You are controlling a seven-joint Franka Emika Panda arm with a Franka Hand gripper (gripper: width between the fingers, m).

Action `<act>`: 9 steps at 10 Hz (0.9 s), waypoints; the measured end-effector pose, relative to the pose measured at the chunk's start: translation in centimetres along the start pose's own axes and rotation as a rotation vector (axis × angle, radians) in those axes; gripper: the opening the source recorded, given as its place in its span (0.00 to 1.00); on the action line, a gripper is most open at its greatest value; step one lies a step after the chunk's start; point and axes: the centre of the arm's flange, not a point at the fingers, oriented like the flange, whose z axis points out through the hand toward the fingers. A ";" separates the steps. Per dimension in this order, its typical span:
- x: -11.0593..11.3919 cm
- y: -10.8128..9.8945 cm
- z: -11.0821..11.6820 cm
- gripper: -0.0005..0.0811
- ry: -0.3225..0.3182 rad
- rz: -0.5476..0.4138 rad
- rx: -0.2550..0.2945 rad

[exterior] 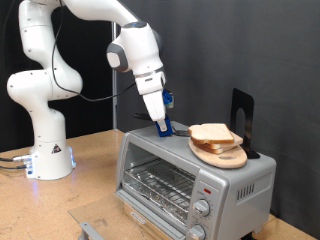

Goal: Make a piece of toast with the oven

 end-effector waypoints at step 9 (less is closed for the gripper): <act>0.1 0.5 0.3 0.99 -0.033 -0.083 0.013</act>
